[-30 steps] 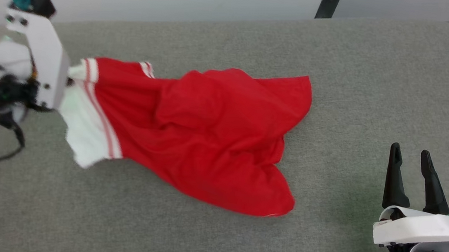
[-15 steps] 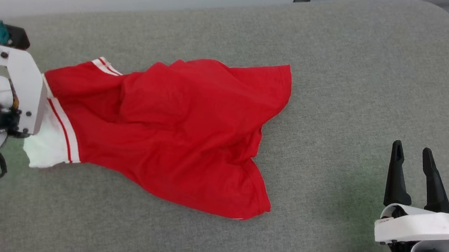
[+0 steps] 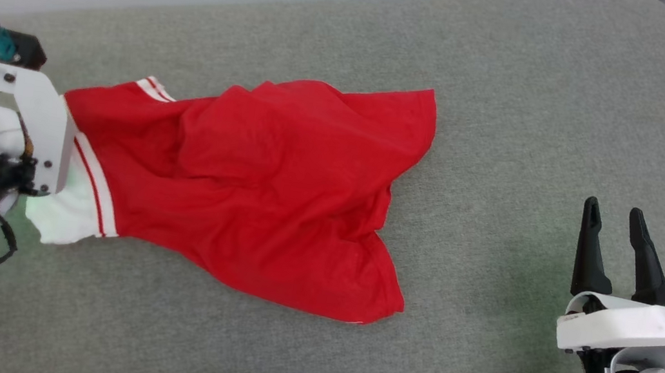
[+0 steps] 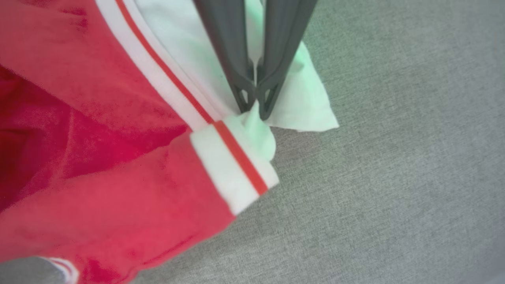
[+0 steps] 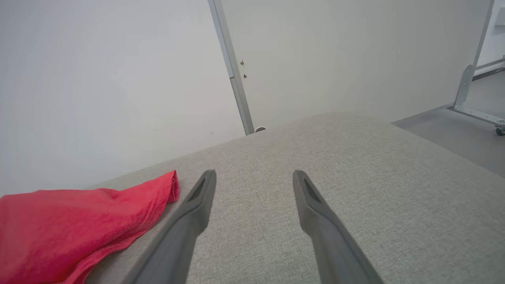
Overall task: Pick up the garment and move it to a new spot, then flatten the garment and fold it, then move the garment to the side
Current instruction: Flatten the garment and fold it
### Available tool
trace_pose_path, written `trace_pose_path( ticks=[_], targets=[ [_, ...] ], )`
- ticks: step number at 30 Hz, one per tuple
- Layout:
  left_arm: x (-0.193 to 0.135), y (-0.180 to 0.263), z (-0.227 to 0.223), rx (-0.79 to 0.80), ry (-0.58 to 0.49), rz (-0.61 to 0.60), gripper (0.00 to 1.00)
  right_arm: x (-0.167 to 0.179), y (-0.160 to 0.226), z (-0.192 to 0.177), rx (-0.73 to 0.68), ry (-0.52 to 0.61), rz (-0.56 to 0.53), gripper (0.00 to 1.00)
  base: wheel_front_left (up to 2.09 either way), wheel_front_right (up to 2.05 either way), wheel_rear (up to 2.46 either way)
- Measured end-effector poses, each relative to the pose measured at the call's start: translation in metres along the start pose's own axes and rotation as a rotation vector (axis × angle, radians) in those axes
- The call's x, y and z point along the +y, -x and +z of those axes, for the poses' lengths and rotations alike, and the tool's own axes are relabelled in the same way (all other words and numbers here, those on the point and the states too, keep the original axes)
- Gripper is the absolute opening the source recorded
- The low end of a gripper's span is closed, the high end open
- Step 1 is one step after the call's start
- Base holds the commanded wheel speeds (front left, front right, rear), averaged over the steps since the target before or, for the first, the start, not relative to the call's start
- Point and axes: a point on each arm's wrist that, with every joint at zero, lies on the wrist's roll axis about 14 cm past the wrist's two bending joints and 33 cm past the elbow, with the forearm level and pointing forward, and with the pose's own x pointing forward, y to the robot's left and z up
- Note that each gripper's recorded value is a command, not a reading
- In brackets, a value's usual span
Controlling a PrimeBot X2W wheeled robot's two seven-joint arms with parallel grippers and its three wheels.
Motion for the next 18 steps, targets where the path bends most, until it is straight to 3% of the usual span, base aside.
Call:
trace_pose_path(
  ticks=[6,12,18],
  targets=[
    [0.005,0.019,0.022,-0.131,0.036,-0.016,1.0,0.005,-0.002,0.0,0.004,0.019,0.029,1.0,0.0,0.0,0.0],
    [0.008,0.05,0.045,-0.367,0.125,-0.05,1.0,0.019,-0.006,0.0,0.007,0.035,0.083,1.0,0.0,0.0,0.0],
    [0.024,0.073,0.021,-0.551,0.262,-0.05,1.0,0.042,-0.01,-0.006,0.026,0.049,0.16,1.0,0.0,0.0,0.0]
  ],
)
